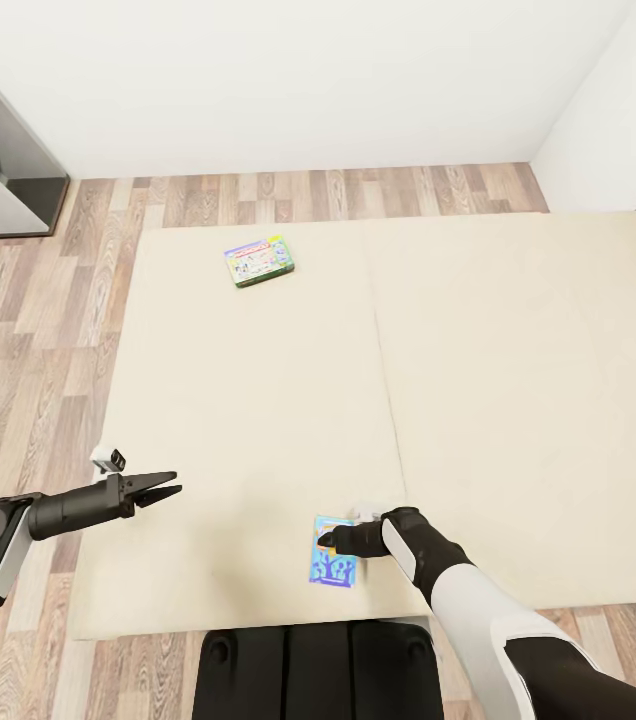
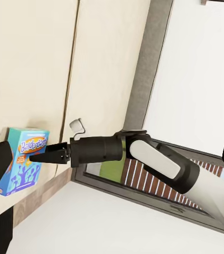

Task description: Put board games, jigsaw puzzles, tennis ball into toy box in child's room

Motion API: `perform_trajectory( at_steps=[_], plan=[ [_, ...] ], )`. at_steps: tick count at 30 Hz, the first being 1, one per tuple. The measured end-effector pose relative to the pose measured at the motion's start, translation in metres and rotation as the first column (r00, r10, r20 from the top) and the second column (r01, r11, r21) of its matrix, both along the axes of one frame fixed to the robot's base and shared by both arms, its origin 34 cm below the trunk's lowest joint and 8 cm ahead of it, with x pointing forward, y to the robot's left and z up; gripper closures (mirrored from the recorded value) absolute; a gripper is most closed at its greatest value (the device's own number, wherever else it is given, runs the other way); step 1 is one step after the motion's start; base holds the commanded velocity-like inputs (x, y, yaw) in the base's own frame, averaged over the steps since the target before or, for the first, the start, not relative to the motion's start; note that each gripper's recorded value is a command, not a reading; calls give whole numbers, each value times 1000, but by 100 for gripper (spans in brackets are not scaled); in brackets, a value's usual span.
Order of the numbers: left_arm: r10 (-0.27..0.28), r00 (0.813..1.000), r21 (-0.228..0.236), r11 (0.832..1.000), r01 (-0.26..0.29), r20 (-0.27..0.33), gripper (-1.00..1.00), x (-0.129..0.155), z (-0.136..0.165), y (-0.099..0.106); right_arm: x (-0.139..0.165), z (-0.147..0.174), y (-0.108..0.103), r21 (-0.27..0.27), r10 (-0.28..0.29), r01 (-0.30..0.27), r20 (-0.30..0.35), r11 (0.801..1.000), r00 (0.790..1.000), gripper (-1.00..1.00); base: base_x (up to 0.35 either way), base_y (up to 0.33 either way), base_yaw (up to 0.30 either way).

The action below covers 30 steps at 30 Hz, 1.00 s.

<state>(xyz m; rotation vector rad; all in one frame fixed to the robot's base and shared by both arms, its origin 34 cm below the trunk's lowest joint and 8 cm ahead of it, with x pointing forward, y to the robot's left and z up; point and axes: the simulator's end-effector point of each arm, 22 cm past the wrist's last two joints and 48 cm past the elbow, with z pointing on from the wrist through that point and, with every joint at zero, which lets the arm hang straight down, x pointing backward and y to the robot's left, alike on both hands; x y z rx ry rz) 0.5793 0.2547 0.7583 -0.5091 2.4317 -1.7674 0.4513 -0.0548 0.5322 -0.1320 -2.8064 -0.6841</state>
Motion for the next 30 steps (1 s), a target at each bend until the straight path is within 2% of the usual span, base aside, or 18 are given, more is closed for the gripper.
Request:
perform_trajectory(
  at_steps=[30],
  plan=[
    [1,1000,-3,1000,-1,1,-100,0,1,0,0,0,0,0,0,0,0,1000,1000,-100,-11,31,0]
  ],
)
